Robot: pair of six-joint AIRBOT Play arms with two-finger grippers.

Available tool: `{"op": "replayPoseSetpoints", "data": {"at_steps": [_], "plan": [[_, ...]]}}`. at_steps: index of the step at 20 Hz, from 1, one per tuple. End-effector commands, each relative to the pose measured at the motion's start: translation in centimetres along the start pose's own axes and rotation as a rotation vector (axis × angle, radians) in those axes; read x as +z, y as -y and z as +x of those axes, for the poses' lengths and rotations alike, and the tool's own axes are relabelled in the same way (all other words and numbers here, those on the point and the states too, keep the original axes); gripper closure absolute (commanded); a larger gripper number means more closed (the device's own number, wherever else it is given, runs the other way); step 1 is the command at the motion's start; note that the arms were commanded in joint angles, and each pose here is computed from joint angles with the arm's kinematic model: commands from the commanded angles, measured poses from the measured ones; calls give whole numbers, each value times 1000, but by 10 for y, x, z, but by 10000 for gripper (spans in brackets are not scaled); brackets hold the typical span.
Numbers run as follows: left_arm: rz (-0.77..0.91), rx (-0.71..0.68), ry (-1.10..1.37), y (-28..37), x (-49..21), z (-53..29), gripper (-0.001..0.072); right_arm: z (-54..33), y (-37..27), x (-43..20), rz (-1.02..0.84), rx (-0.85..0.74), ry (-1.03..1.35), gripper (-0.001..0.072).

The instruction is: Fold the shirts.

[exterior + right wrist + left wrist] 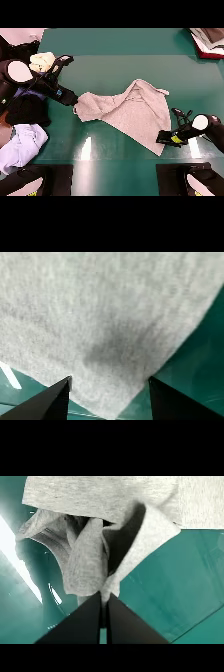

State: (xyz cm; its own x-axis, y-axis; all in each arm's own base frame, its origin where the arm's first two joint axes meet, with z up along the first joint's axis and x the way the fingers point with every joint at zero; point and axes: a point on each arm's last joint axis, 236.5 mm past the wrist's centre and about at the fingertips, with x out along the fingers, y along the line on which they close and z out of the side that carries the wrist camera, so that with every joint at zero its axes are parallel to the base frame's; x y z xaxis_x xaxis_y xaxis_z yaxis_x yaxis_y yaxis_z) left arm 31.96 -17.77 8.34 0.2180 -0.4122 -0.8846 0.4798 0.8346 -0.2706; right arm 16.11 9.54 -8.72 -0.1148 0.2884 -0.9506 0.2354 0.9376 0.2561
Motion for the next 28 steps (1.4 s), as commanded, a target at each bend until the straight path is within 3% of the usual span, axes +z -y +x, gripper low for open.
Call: {"op": "replayPoseSetpoints", "data": {"at_steps": [1,3,4,5,9,13,18,28], "plan": [[2,-4,-15,1,-4,0,681,17,-4,0,-24,-19,-27,214],[2,-4,-14,1,-4,0,681,20,-10,2,-55,-19,-10,442],[2,-3,-12,1,-3,0,681,20,-13,2,-73,-18,-1,619],[-2,-3,-10,1,-3,-1,682,16,-14,3,-93,-19,19,698],[-6,21,190,15,34,-57,682,-56,-40,27,-129,85,242,698],[76,38,531,56,76,-189,682,-230,-74,59,-178,229,732,700],[139,19,862,110,75,-332,682,-415,-80,25,-236,243,1216,700],[224,-151,978,182,24,-415,682,-514,-73,-19,-297,54,1327,700]]}}
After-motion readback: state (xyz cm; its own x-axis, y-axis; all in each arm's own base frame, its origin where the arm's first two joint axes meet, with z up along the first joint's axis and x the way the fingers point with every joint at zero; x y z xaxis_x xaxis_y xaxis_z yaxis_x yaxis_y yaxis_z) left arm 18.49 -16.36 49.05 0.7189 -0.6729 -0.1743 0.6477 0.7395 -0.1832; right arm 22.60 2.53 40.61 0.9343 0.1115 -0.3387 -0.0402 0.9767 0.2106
